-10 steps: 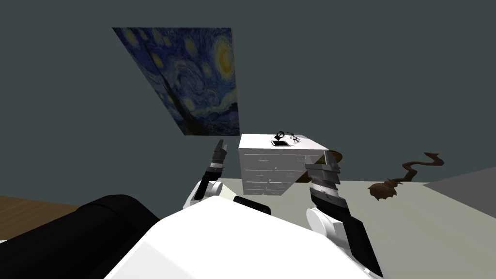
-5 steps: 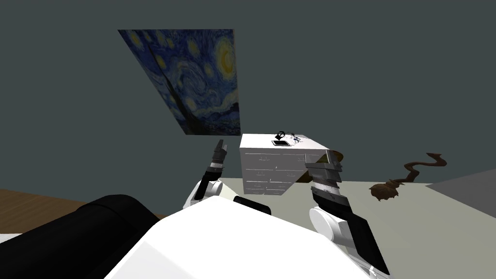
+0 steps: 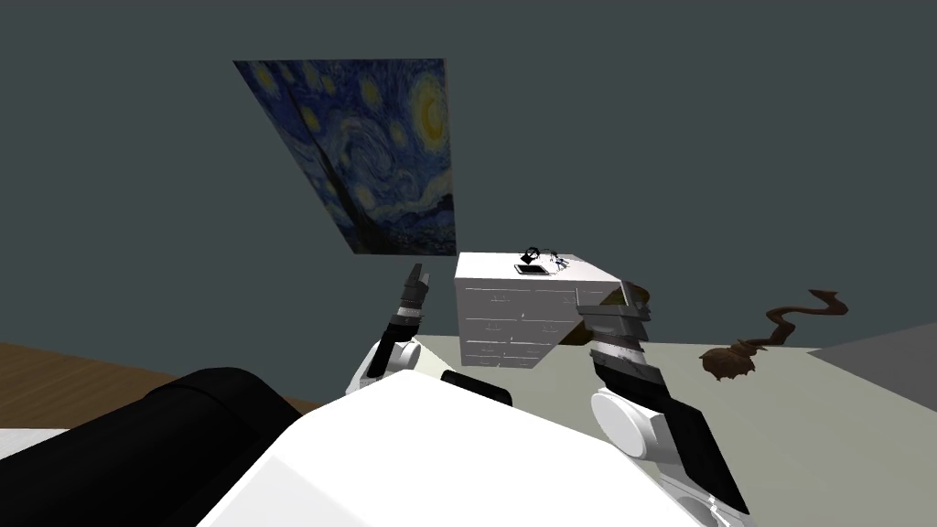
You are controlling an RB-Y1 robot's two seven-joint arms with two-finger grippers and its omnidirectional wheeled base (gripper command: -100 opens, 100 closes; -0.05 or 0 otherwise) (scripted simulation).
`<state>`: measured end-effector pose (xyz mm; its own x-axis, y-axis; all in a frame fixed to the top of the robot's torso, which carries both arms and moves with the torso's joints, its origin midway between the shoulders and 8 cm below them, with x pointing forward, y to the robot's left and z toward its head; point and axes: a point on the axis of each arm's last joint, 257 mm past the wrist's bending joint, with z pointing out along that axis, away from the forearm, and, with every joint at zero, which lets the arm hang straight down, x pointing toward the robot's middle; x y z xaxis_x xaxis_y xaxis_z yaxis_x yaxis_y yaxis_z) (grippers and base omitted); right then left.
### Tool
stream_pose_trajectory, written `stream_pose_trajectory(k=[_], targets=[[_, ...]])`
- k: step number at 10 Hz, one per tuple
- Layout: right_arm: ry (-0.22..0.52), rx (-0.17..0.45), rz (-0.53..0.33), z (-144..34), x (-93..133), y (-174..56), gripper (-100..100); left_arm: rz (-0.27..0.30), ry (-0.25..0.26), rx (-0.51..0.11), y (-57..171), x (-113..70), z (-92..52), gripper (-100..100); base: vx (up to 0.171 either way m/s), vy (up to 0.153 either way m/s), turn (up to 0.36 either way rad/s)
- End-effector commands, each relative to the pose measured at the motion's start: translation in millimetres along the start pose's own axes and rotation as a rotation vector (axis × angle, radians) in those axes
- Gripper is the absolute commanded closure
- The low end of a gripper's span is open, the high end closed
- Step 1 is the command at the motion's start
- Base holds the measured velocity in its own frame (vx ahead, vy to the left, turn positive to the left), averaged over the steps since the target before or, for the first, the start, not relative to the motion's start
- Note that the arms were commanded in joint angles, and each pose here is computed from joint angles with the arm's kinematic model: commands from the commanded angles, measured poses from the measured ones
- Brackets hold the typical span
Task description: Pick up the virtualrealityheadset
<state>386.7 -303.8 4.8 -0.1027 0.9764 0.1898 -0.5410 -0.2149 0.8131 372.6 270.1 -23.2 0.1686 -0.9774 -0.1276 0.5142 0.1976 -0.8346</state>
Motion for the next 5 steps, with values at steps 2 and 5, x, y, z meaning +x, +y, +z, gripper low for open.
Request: stream_pose_trajectory(k=[2,5], targets=[[0.019,0.012,0.048,6.1,-0.4,0.4,-100,0.000,0.000,0.000,0.0,0.0,0.0,0,-0.010,0.004,0.017],[-0.010,0.016,0.125,6.1,-7.7,-1.0,-100,0.000,0.000,0.000,0.0,0.0,0.0,0,-0.011,0.005,0.004]])
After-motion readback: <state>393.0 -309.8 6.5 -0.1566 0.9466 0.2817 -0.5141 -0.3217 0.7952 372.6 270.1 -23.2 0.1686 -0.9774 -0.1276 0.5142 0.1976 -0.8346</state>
